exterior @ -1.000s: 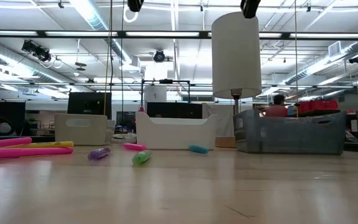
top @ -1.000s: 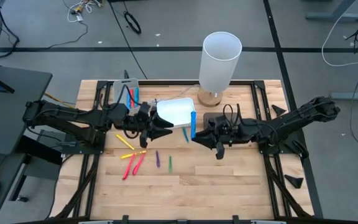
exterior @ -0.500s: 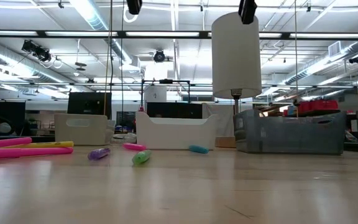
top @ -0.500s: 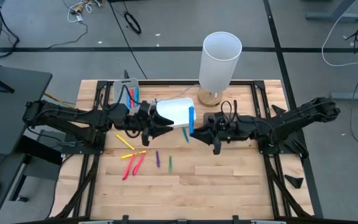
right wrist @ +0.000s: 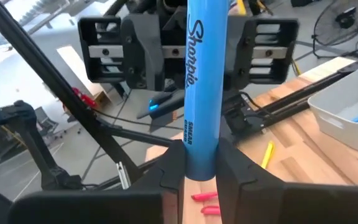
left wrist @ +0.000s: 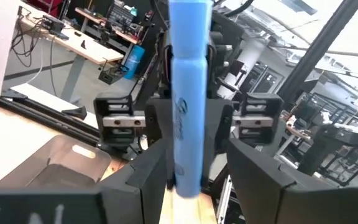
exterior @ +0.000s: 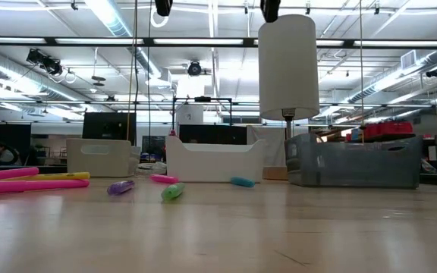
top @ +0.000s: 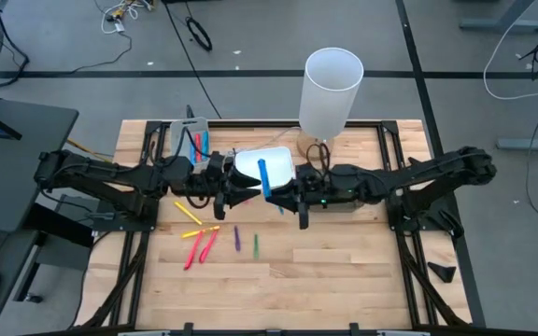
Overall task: Pick & Place Markers
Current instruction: Put the blue highlighter pen into the gray bin
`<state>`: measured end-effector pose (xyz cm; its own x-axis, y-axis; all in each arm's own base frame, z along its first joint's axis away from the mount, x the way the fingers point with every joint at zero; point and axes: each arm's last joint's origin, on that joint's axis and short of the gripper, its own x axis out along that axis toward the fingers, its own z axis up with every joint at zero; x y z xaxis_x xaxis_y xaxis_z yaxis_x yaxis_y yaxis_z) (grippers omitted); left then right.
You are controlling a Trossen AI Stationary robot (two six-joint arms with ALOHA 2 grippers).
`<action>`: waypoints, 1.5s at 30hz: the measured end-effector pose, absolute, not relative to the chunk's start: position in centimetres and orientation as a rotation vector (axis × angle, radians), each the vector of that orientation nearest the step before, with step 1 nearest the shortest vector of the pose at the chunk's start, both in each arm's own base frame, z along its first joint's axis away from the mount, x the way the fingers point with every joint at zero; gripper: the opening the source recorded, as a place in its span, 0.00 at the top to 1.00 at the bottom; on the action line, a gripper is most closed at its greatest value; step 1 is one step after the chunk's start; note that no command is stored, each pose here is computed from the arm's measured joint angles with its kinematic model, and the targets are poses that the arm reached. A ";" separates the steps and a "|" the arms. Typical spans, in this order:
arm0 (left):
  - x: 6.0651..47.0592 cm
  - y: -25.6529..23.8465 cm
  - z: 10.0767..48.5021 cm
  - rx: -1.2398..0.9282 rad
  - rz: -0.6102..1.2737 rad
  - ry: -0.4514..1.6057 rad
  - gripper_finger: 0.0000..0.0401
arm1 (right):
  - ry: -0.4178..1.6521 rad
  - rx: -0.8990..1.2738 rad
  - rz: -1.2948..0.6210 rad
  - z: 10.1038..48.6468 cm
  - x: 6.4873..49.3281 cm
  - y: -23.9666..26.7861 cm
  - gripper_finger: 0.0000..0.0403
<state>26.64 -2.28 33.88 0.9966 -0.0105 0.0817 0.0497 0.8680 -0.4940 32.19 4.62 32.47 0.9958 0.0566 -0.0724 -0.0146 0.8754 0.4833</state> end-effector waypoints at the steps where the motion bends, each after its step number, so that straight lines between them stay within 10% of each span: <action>1: 26.6 -2.3 33.9 -0.519 -0.030 -0.076 0.57 | 0.089 0.503 0.041 32.4 32.5 4.5 0.88; 17: 26.6 -2.3 33.7 -0.515 -0.040 -0.050 0.58 | 0.078 0.467 0.051 33.0 34.5 4.2 0.88; 32: 26.6 -2.3 33.6 -0.518 -0.037 -0.047 0.82 | 0.085 0.461 0.050 32.9 34.5 4.2 0.87; 45: 26.7 -1.5 33.1 -0.772 0.085 -0.031 0.82 | 0.293 0.473 0.145 32.4 32.9 4.5 0.56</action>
<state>26.67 -1.48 33.11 0.9962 0.0875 -0.0033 -0.0650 0.7136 -0.6975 32.86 4.48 32.41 0.9482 0.2041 -0.2435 -0.0696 0.8812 0.4677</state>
